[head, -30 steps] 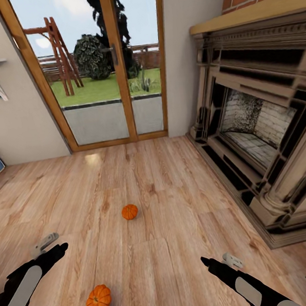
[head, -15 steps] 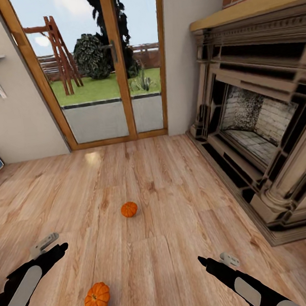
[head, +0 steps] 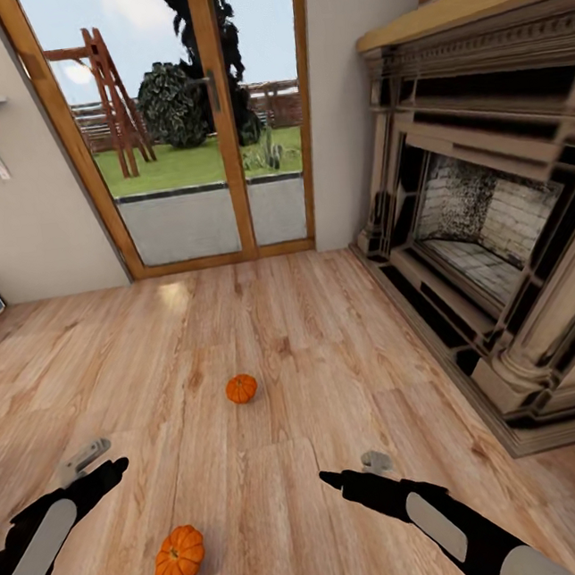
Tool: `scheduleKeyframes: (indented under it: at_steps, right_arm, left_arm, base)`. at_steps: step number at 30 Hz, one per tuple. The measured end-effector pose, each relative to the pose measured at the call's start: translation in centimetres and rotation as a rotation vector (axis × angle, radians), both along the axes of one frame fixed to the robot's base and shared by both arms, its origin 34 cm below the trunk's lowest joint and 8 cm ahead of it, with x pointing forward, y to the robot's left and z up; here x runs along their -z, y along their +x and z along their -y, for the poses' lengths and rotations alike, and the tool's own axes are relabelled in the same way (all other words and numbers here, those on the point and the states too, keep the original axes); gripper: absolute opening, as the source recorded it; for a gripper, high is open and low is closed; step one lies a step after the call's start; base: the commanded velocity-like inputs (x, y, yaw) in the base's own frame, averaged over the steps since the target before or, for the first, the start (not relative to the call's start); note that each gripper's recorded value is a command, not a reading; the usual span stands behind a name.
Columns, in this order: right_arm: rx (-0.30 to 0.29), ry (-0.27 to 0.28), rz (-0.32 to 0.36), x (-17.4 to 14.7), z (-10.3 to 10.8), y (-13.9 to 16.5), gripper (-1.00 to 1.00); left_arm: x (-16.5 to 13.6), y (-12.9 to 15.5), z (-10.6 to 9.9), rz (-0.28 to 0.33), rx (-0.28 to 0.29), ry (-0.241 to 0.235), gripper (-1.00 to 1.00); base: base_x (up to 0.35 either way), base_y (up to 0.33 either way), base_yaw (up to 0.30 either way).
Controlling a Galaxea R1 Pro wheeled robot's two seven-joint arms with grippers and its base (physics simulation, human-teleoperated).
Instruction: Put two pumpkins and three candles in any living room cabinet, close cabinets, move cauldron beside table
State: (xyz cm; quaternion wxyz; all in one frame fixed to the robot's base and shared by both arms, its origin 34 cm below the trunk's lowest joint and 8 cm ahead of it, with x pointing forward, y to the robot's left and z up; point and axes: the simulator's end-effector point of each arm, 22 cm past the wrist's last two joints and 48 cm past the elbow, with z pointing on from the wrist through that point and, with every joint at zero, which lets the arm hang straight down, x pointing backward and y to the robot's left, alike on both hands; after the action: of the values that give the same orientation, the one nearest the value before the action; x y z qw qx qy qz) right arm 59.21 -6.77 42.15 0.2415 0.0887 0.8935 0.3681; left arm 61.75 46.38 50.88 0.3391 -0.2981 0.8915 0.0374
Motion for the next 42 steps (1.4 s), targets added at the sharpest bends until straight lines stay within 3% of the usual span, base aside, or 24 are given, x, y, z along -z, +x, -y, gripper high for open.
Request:
scheduleKeyframes:
  at_steps: [11, 17, 20, 24, 28, 33, 36, 42]
  right_arm:
    - [-0.011, 0.029, 0.124, -2.7, -1.1, 5.3, 1.0]
    - [-0.01, 0.048, 0.159, -2.3, -1.2, 5.7, 1.0]
    - [-0.035, 0.108, 0.168, -2.7, -1.9, 5.2, 1.0]
    - [-0.038, 0.151, 0.126, -2.1, -1.8, 4.8, 1.0]
    - [-0.035, 0.16, 0.099, -1.1, -1.6, 4.5, 1.0]
    - [-0.036, 0.155, 0.091, 0.1, -1.5, 4.2, 1.0]
    - [-0.035, 0.148, 0.088, 0.9, -1.4, 4.0, 1.0]
    - [-0.025, 0.116, 0.073, 2.9, -1.3, 3.7, 1.0]
  left_arm:
    - [2.8, -0.6, 0.5, -0.009, 0.012, -0.015, 1.0]
    - [3.8, 0.5, 2.7, 0.052, 0.098, -0.096, 1.0]
    - [5.2, -0.4, 2.8, 0.018, 0.148, -0.154, 1.0]
    - [8.6, -3.4, -0.9, -0.072, 0.087, -0.18, 1.0]
    - [11.3, -4.6, -2.7, -0.126, 0.034, -0.189, 1.0]
    - [13.9, -5.9, -3.4, -0.173, 0.022, -0.165, 1.0]
    - [14.8, -6.0, -3.4, -0.171, 0.02, -0.154, 1.0]
    - [17.0, -5.9, -1.5, -0.147, 0.029, -0.147, 1.0]
  base:
    - [0.0, 0.0, 0.0]
    - [0.0, 0.0, 0.0]
    - [0.0, 0.0, 0.0]
    - [0.0, 0.0, 0.0]
    - [0.0, 0.0, 0.0]
    - [0.0, 0.0, 0.0]
    - [0.0, 0.0, 0.0]
    - [0.0, 0.0, 0.0]
